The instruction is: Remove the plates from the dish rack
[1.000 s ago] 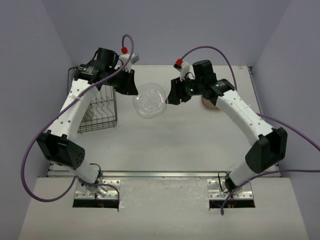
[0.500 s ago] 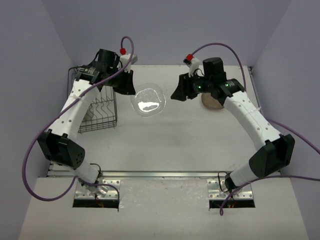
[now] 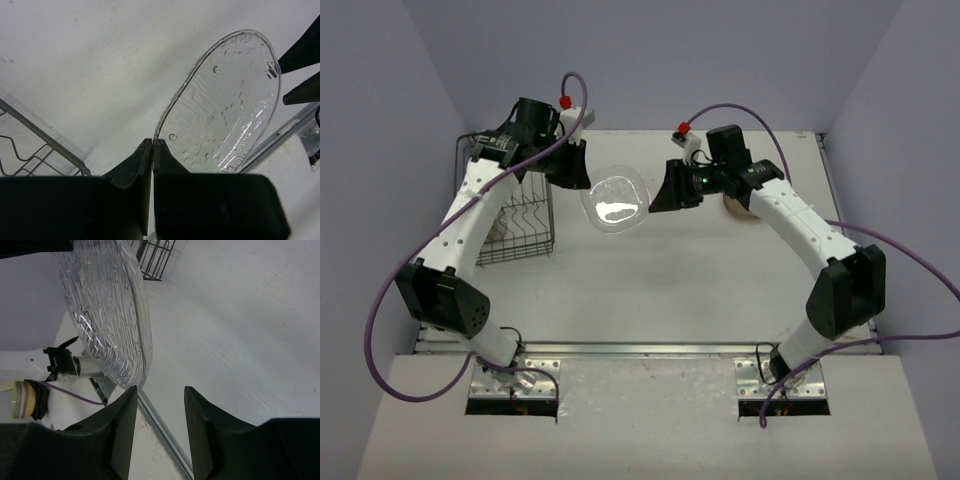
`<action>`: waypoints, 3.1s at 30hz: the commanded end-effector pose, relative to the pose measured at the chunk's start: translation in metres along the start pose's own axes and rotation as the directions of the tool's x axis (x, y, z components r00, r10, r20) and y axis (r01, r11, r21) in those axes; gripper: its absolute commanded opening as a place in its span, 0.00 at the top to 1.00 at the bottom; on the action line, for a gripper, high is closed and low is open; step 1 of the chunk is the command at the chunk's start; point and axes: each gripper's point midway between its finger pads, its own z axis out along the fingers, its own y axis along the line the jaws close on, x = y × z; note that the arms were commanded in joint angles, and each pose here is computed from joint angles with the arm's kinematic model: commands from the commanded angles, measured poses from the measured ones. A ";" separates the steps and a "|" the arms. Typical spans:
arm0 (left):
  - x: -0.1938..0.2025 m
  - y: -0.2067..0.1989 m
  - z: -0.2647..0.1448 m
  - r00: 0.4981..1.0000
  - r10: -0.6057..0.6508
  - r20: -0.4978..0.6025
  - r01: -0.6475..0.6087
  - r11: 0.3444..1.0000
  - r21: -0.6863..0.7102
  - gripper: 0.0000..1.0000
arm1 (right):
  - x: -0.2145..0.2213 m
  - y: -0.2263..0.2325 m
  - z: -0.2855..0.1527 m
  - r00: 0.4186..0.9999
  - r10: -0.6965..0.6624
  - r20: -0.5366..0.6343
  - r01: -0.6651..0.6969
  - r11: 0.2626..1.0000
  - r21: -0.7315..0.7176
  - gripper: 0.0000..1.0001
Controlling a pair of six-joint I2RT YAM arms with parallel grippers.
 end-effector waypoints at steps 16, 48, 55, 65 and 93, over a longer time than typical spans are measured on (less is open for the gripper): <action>-0.016 -0.006 0.000 0.998 0.013 0.055 -0.014 1.000 0.011 0.72 | -0.027 0.004 0.022 1.000 0.013 0.013 -0.013 1.000 -0.021 1.00; -0.017 0.090 -0.044 0.967 -0.152 0.203 0.223 0.892 -0.394 0.00 | -0.005 -0.381 -0.165 0.920 0.326 0.216 -0.391 0.746 0.540 1.00; -0.014 0.100 -0.047 0.964 -0.162 0.210 0.240 0.870 -0.431 0.00 | 0.011 -0.383 -0.155 0.898 0.395 0.196 -0.435 0.724 0.535 1.00; -0.014 0.124 -0.065 0.948 -0.188 0.258 0.299 0.802 -0.517 0.00 | 0.021 -0.376 -0.149 0.865 0.466 0.185 -0.486 0.688 0.538 0.65; 0.096 0.239 -0.076 0.891 -0.437 0.119 0.370 0.551 -0.748 0.28 | 0.015 -0.166 -0.133 0.987 -0.064 0.149 -0.022 0.857 0.515 0.01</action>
